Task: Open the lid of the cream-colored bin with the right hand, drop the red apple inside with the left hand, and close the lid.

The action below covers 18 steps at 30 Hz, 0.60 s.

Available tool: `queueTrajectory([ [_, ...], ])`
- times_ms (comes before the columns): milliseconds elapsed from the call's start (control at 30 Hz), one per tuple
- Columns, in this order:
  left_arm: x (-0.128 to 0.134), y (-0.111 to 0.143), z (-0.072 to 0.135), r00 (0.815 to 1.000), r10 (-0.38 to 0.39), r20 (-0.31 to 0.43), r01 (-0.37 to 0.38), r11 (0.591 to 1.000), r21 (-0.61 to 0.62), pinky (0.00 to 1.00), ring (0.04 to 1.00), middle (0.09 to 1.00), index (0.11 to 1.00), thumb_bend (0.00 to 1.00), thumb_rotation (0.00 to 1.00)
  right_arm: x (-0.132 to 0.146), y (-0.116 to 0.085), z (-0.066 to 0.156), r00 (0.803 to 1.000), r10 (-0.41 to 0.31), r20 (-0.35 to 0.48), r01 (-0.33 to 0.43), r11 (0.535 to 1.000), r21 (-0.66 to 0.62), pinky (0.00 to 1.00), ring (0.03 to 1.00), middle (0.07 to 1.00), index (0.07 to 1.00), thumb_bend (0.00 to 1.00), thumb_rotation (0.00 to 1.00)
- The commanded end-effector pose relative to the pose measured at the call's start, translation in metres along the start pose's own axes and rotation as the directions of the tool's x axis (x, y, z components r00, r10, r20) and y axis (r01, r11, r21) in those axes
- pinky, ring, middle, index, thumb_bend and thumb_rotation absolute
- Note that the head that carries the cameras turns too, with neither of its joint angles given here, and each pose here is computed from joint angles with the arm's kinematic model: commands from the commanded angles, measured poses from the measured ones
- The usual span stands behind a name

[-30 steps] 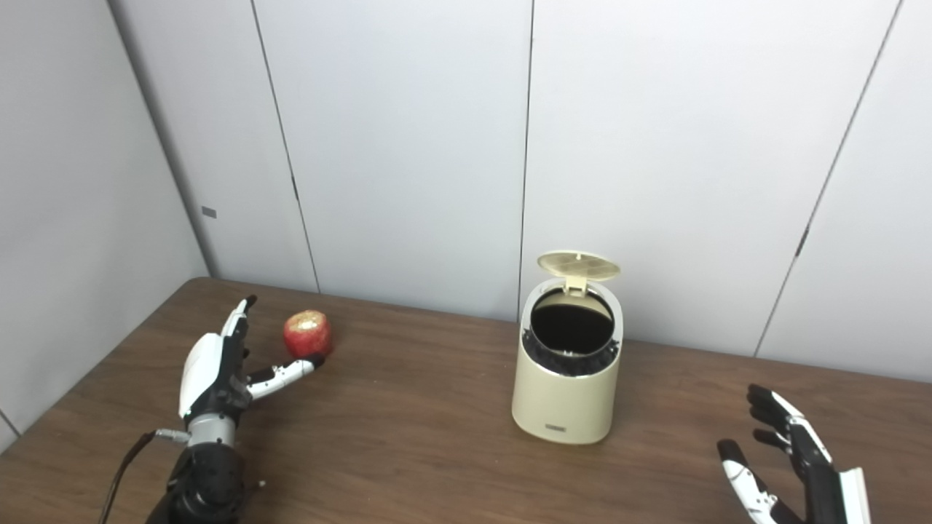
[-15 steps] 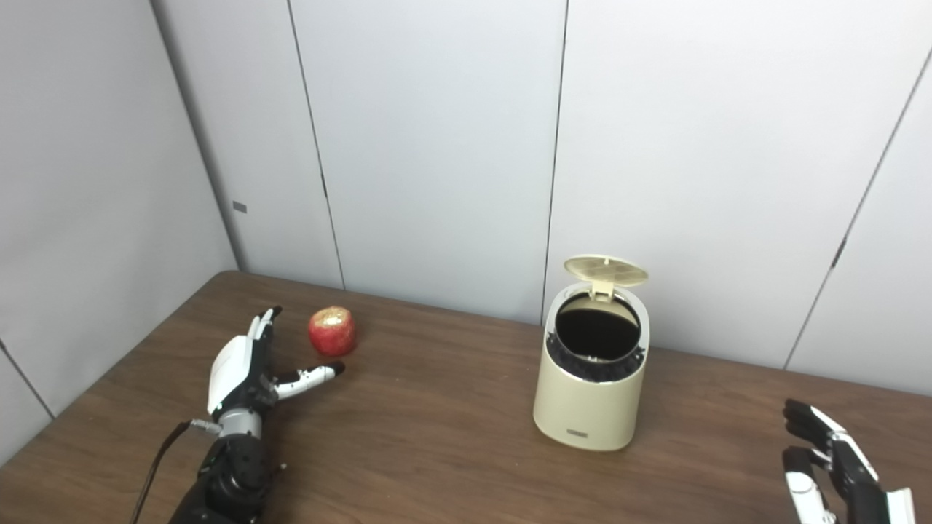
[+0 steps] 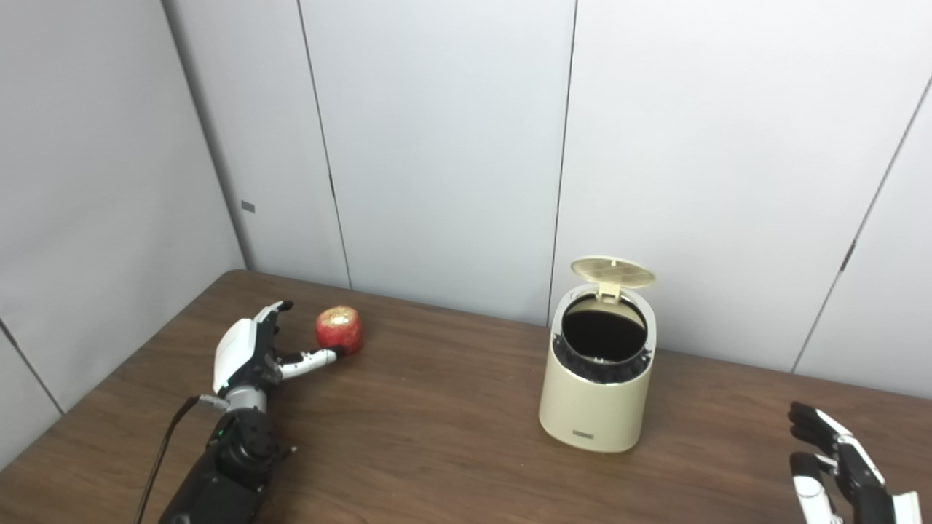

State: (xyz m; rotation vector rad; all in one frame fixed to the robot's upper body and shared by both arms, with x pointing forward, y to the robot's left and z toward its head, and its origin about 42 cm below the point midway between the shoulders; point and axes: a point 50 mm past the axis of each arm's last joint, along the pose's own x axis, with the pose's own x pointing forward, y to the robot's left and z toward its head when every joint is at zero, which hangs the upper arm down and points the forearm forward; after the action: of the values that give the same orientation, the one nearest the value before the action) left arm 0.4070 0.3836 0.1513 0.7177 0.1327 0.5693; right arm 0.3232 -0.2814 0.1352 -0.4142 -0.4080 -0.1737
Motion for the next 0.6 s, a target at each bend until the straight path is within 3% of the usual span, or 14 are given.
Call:
queueTrajectory([
  [0, 0.006, -0.004, 0.017, 0.998, -0.030, 0.049, 0.033, 0.997, -0.064, 0.59, 0.746, 0.817, 0.855, 1.00, 0.39, -0.024, -0.001, -0.018, 0.998, 0.017, -0.057, -0.018, 1.000, -0.022, 0.62, 0.747, 0.769, 0.757, 0.42, 0.91],
  [100, 0.007, -0.008, 0.022, 0.997, -0.048, 0.065, 0.054, 0.994, -0.093, 0.58, 0.737, 0.812, 0.860, 1.00, 0.38, -0.024, -0.001, -0.018, 0.998, 0.015, -0.055, -0.016, 1.000, -0.018, 0.60, 0.737, 0.764, 0.755, 0.43, 0.90],
  [233, 0.008, -0.012, 0.028, 0.993, -0.050, 0.106, 0.058, 0.996, -0.067, 0.63, 0.764, 0.831, 0.862, 1.00, 0.40, -0.025, 0.000, -0.018, 0.998, 0.014, -0.054, -0.015, 1.000, -0.017, 0.60, 0.735, 0.761, 0.753, 0.46, 0.91],
  [567, 0.011, -0.023, 0.046, 0.987, -0.095, 0.129, 0.106, 0.991, -0.078, 0.66, 0.781, 0.847, 0.883, 1.00, 0.35, -0.025, 0.000, -0.017, 0.999, 0.022, -0.049, -0.023, 0.999, -0.036, 0.58, 0.727, 0.760, 0.750, 0.46, 0.93],
])
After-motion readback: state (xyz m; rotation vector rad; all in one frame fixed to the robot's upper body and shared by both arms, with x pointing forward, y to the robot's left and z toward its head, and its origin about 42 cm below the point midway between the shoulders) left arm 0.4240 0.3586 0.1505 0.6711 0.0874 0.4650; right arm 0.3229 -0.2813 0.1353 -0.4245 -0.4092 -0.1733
